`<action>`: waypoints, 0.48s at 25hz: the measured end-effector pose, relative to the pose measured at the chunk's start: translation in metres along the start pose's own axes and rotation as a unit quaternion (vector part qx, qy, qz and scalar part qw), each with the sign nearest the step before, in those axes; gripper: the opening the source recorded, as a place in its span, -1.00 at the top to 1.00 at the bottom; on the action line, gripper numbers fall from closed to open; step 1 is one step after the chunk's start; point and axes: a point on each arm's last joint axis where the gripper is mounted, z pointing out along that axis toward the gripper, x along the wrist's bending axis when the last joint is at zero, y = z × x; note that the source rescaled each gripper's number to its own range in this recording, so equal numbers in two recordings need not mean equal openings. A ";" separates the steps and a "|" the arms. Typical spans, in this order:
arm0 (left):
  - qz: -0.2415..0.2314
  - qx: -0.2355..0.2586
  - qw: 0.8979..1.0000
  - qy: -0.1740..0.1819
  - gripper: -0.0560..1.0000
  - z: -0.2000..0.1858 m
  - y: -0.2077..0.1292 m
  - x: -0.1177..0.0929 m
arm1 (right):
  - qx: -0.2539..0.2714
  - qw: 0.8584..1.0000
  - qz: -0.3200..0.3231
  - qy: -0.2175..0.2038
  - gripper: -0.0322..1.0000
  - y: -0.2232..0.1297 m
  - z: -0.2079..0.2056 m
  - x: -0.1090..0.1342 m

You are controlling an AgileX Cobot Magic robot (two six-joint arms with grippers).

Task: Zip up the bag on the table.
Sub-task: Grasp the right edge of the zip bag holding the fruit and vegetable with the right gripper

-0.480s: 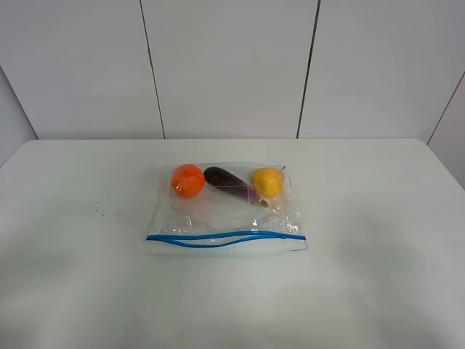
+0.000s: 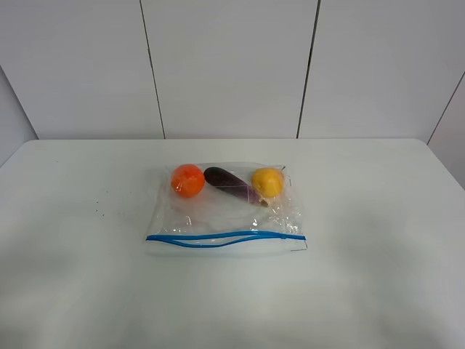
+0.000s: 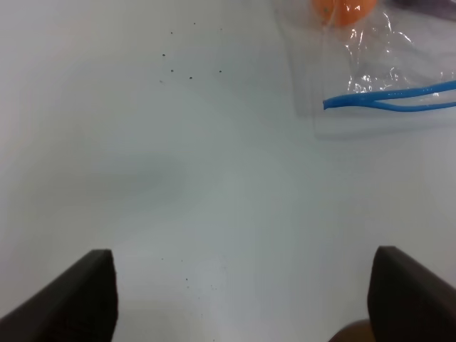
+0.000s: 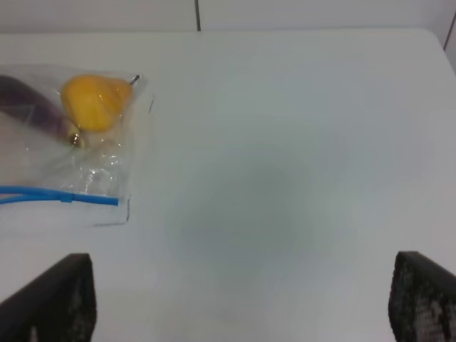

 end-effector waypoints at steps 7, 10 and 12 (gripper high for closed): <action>0.000 0.000 1.000 0.000 -1.00 0.000 0.000 0.000 | 0.123 0.992 0.017 0.013 -0.96 0.062 0.039 -0.003; 0.000 0.000 1.000 0.000 -1.00 0.000 0.000 0.000 | 0.184 0.981 0.046 0.040 -0.96 0.087 0.072 -0.001; 0.000 0.000 1.000 0.000 -1.00 0.000 0.000 0.000 | 0.220 0.971 0.069 0.059 -0.96 0.099 0.097 0.001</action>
